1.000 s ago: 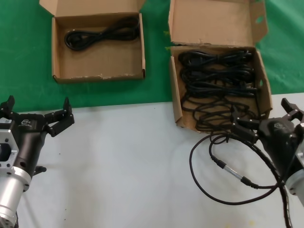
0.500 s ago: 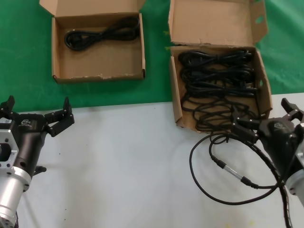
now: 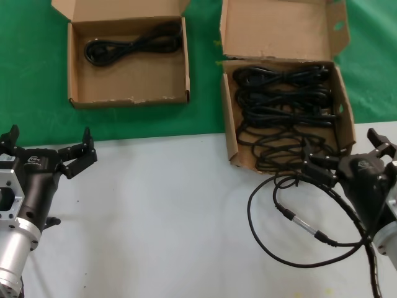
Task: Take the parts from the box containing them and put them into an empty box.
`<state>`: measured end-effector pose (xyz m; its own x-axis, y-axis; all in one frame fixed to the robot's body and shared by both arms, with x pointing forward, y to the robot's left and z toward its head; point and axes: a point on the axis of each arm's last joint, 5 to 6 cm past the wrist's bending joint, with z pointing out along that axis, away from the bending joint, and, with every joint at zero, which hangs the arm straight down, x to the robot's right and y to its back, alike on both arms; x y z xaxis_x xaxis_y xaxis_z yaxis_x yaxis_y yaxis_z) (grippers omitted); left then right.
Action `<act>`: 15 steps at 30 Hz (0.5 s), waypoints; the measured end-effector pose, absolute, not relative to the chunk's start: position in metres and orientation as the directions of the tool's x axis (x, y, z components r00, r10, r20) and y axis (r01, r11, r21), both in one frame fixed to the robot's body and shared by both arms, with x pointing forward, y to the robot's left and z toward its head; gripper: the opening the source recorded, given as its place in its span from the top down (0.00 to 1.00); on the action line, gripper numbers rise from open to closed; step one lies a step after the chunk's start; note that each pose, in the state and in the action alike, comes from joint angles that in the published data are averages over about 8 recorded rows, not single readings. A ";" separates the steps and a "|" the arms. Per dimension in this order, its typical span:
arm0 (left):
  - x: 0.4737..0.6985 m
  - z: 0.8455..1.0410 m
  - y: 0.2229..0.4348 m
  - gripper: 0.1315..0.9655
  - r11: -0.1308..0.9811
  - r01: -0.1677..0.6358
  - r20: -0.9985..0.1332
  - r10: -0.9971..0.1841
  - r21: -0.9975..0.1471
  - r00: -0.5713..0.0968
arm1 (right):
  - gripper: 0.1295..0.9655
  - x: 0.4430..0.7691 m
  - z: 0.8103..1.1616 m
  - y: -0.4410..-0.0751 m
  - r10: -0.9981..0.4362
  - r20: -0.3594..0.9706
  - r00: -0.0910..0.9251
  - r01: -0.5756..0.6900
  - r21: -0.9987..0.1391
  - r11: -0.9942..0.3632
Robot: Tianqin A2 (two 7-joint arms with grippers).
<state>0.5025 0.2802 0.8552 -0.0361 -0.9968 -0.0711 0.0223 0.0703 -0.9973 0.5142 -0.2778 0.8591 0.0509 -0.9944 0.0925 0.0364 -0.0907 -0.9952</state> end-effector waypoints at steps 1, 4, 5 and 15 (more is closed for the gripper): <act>0.502 0.855 0.280 0.00 0.070 0.022 -0.071 -0.997 -0.997 -0.036 | 0.00 0.514 0.859 -0.278 -0.994 0.093 0.051 0.036 -0.995 -0.091; 0.502 0.855 0.280 0.00 0.070 0.022 -0.071 -0.997 -0.997 -0.036 | 0.00 0.514 0.859 -0.278 -0.994 0.093 0.051 0.036 -0.995 -0.091; 0.502 0.855 0.280 0.00 0.070 0.022 -0.071 -0.997 -0.997 -0.036 | 0.00 0.514 0.859 -0.278 -0.994 0.093 0.051 0.036 -0.995 -0.091; 0.502 0.855 0.280 0.00 0.070 0.022 -0.071 -0.997 -0.997 -0.036 | 0.00 0.514 0.859 -0.278 -0.994 0.093 0.051 0.036 -0.995 -0.091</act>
<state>0.5025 0.2802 0.8552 -0.0361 -0.9968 -0.0711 0.0223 0.0703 -0.9973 0.5142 -0.2778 0.8591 0.0509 -0.9944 0.0925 0.0364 -0.0907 -0.9952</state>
